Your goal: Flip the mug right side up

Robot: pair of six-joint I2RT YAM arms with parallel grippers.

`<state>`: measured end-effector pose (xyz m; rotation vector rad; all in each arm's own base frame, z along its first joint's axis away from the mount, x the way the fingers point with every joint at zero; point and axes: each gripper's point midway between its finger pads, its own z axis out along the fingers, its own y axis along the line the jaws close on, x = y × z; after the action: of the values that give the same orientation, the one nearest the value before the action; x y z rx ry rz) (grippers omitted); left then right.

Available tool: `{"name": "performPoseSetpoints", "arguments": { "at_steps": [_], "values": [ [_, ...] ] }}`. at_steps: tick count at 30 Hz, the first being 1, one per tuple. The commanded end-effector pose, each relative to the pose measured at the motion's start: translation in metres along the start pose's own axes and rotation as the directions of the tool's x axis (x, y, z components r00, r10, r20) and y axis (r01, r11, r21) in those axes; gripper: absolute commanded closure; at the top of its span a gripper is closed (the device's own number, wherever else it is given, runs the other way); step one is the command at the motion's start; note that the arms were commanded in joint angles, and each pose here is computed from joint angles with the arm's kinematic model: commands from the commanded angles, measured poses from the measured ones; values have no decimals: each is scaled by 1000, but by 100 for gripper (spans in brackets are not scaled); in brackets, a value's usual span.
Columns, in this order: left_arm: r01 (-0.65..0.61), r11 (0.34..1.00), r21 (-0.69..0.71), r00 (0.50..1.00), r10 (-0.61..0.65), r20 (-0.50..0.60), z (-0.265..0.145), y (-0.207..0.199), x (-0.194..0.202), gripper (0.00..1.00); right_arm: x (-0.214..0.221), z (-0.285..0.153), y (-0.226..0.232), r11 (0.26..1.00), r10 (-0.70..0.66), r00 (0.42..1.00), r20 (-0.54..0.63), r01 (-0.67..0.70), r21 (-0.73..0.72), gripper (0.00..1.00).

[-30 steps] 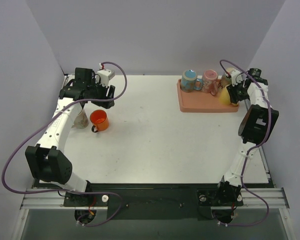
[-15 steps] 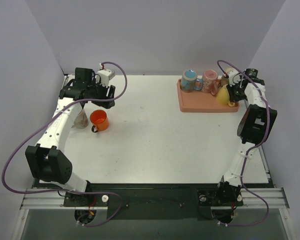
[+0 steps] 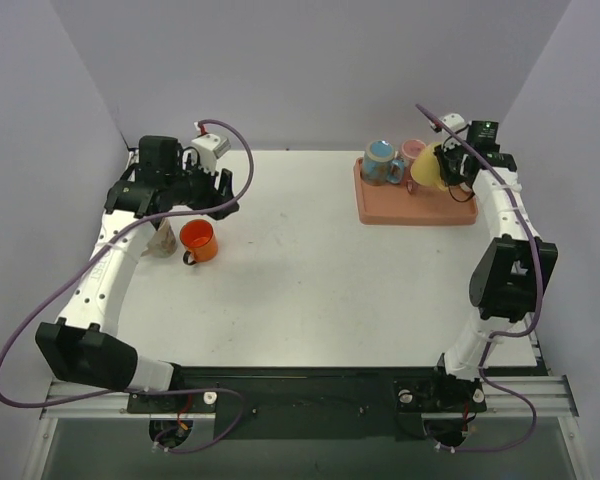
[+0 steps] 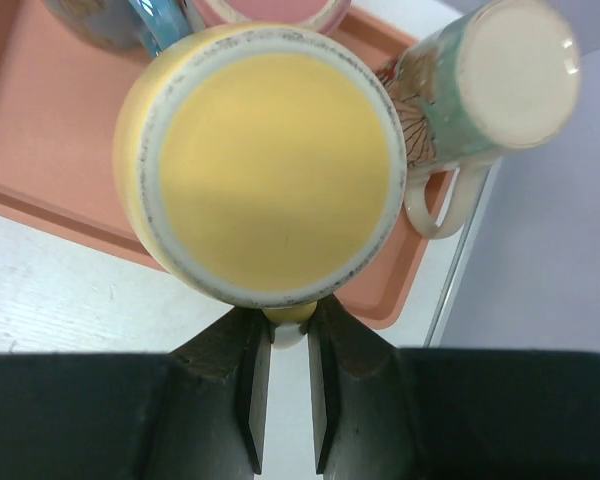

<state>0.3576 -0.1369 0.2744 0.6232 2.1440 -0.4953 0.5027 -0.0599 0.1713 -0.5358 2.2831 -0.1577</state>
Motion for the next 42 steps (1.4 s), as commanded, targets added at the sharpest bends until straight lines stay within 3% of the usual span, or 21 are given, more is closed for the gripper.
{"name": "performPoseSetpoints", "arguments": {
  "at_steps": [1, 8, 13, 19, 23, 26, 36, 42],
  "values": [
    [19, 996, 85, 995, -27, 93, -14, -25, -18, 31, -60, -48, 0, 997, 26, 977, 213, -40, 63, 100],
    [37, 981, 189, 981, -72, 182, -29, -52, -32, 31, -92, -101, 60, 997, 61, 940, 336, -70, 15, 100],
    [102, 949, 299, 953, -179, 243, -35, -72, -54, 30, -123, -151, 112, 984, 178, 855, 488, -140, -113, 100],
    [223, 812, 539, 898, -387, 211, -30, -103, -68, 26, -141, -197, 178, 947, 278, 755, 593, -112, -301, 100],
    [277, 684, 675, 852, -500, 158, -30, -121, -86, 25, -144, -221, 198, 912, 358, 702, 616, -119, -393, 100],
    [230, 679, 697, 865, -471, 174, -31, -132, -97, 25, -152, -245, 209, 881, 414, 642, 645, -104, -461, 100],
    [274, 584, 765, 826, -550, 124, -42, -147, -111, 23, -173, -290, 253, 804, 489, 560, 668, 8, -595, 100],
    [239, 539, 808, 813, -566, 137, -50, -154, -120, 24, -193, -313, 266, 706, 592, 493, 638, 64, -705, 100]
  ]
}}
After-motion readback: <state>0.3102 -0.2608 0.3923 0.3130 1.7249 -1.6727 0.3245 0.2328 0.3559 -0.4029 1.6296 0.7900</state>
